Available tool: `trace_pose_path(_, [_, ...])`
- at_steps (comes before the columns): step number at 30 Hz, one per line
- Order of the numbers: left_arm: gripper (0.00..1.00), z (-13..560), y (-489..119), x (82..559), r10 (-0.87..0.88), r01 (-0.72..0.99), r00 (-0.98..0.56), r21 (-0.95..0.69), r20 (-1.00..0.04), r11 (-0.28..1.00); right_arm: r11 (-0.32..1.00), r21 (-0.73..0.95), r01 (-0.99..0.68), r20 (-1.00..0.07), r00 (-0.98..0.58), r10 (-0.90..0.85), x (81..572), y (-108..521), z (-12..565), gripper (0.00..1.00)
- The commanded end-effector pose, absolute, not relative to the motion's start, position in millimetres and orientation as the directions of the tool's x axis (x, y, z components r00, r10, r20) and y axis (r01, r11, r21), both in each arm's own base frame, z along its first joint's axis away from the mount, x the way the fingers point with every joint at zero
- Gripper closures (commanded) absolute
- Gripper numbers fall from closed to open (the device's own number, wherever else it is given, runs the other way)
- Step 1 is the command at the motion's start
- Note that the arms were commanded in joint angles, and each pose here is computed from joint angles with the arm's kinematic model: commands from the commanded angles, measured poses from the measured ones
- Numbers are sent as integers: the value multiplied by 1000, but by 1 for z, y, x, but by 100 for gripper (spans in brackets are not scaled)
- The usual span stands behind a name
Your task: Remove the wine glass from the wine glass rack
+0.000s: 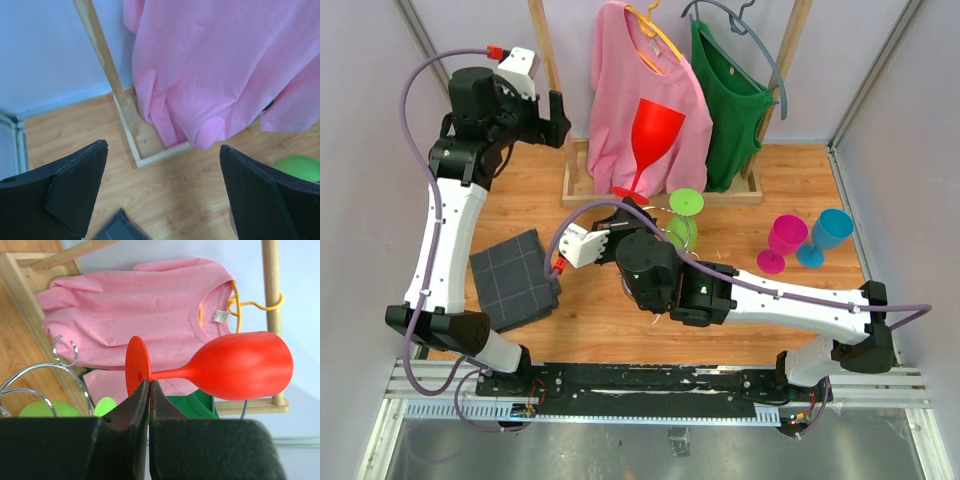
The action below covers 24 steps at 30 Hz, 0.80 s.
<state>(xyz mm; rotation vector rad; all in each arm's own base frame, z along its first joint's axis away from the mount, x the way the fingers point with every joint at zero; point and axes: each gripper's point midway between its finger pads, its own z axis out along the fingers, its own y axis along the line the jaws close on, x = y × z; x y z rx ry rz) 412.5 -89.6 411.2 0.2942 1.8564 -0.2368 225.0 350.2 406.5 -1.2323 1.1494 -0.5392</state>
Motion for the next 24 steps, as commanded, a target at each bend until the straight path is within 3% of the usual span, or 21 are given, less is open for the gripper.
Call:
trace_pose_path(1, [1,454,-94,413,213,413,-134,141,-968,900,425,-893,-148,-448,366,-815,223,337,445,99])
trace_pose_path(5, [1,475,-100,416,229,442,-75,174,-970,880,418,-896,-149,-443,374,-815,218,339,440,99])
trace_pose_path(10, [2,474,-124,407,77,521,-161,-18,-984,853,456,-871,-185,-492,365,-791,210,340,431,99])
trace_pose_path(15, [2,473,-160,381,-49,664,-238,-199,-970,721,410,-898,-159,-439,367,-820,207,348,416,99])
trace_pose_path(24, [1,493,-191,349,-68,822,-259,-257,-963,508,393,-911,-129,-411,376,-831,206,355,413,99])
